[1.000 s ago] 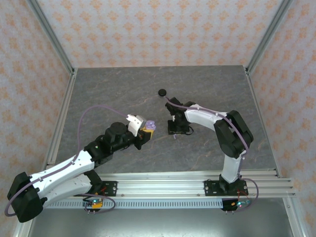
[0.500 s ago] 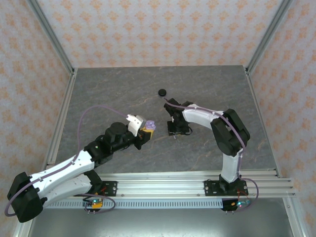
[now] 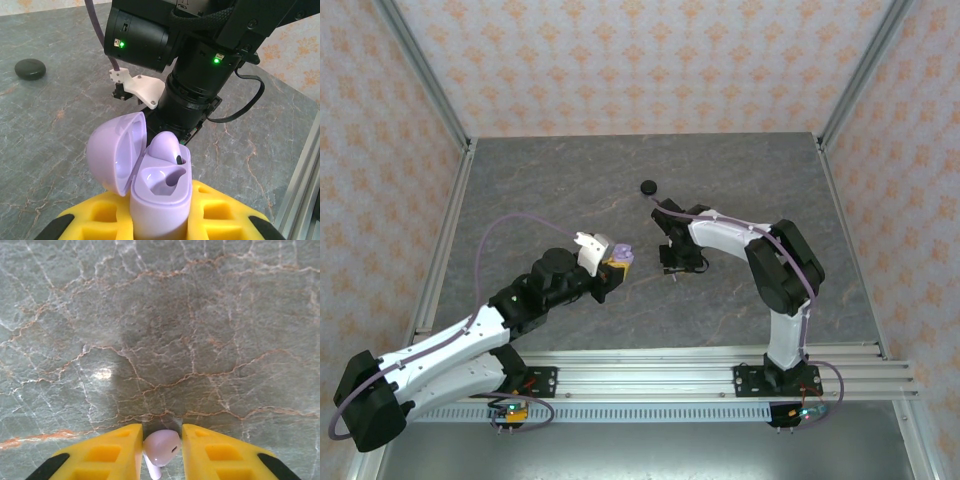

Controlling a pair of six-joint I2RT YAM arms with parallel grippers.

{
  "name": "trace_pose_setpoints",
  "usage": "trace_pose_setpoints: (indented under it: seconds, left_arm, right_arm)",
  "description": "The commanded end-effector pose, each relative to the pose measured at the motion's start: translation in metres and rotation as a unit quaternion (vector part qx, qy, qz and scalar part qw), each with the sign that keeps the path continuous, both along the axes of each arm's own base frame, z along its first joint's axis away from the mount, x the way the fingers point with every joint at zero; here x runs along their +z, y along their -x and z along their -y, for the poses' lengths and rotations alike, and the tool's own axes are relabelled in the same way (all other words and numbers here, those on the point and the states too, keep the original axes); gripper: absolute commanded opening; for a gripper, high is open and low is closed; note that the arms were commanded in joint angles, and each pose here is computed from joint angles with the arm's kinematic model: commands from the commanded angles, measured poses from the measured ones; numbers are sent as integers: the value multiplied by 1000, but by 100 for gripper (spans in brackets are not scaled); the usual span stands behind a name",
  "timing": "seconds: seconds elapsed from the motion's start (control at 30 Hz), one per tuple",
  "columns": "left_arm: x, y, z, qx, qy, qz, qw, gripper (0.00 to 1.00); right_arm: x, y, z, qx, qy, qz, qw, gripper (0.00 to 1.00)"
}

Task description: Insert the wireless bluetooth earbuds into the charging case

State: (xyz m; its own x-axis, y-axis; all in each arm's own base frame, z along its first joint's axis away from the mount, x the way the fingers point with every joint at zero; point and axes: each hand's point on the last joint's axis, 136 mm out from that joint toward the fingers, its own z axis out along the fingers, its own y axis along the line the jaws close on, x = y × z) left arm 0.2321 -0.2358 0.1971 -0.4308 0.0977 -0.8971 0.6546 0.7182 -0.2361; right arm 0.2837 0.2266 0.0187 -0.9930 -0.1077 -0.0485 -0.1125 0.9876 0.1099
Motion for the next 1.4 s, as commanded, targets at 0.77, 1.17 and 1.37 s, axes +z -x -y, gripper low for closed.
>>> trace_pose_setpoints:
  seconds: [0.77, 1.17, 1.37]
  left_arm:
    - [-57, -32, 10, 59, -55, -84, 993, 5]
    - [-84, -58, 41, 42, -41, -125, 990, 4]
    - [-83, -68, 54, 19, 17, -127, 992, 4]
  right_arm:
    - [13, -11, 5, -84, -124, 32, 988, 24]
    - [43, -19, 16, -135, -250, 61, 957, 23]
    - [72, -22, 14, -137, -309, 88, 937, 23]
